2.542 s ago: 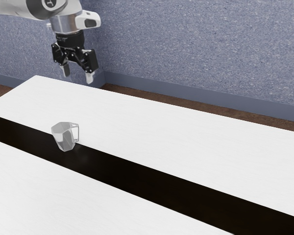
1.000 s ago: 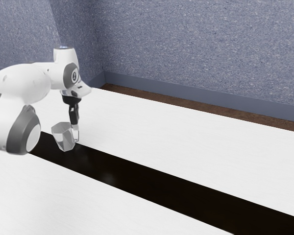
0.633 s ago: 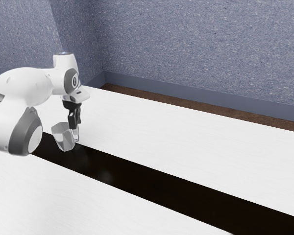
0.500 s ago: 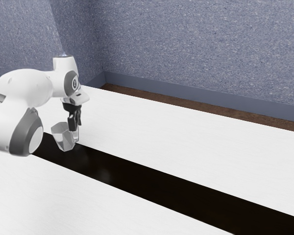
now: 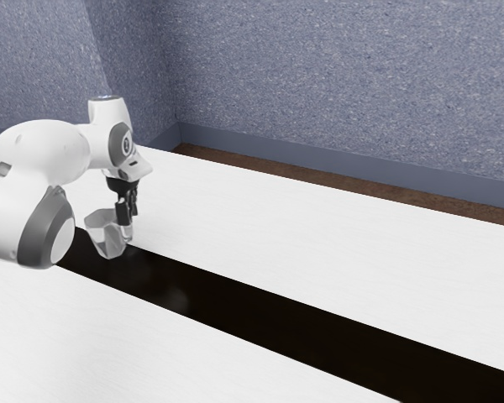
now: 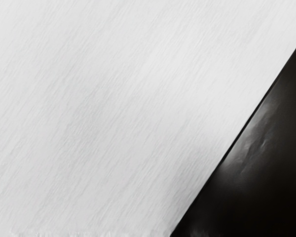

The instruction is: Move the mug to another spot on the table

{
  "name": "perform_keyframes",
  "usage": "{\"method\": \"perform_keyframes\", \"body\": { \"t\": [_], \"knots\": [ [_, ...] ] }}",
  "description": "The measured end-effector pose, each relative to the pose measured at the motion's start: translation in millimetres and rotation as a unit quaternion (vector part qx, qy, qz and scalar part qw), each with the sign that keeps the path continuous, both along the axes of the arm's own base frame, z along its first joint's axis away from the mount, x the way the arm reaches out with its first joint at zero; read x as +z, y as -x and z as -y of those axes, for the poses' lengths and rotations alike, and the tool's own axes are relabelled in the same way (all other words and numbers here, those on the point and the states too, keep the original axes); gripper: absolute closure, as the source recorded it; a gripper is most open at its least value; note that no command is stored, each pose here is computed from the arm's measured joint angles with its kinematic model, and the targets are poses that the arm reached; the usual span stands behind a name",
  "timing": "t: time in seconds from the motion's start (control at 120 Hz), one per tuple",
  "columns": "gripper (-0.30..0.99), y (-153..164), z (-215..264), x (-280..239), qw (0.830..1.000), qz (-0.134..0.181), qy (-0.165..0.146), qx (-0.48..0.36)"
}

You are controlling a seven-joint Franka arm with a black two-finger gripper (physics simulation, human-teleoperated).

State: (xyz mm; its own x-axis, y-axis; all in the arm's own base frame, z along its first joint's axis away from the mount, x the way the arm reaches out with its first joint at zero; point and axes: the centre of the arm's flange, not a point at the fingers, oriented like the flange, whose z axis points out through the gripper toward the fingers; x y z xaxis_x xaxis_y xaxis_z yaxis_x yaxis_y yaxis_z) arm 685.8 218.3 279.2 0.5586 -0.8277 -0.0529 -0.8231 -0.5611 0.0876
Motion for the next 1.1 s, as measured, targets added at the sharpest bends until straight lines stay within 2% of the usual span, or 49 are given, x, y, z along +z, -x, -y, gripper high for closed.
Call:
{"method": "perform_keyframes", "body": {
  "t": [0.3,0.525,0.658,1.1],
  "knots": [
    [0.02,1.6,-2.9,0.5,0.999,-0.007,-0.014,0.032],
    [0.31,1.3,-2.7,0.5,0.999,-0.006,-0.018,0.048],
    [0.44,1.3,-3.2,0.7,0.998,-0.006,-0.019,0.056],
    [0.62,-0.6,-0.7,4.5,0.997,-0.004,-0.024,0.067]
  ]
}}
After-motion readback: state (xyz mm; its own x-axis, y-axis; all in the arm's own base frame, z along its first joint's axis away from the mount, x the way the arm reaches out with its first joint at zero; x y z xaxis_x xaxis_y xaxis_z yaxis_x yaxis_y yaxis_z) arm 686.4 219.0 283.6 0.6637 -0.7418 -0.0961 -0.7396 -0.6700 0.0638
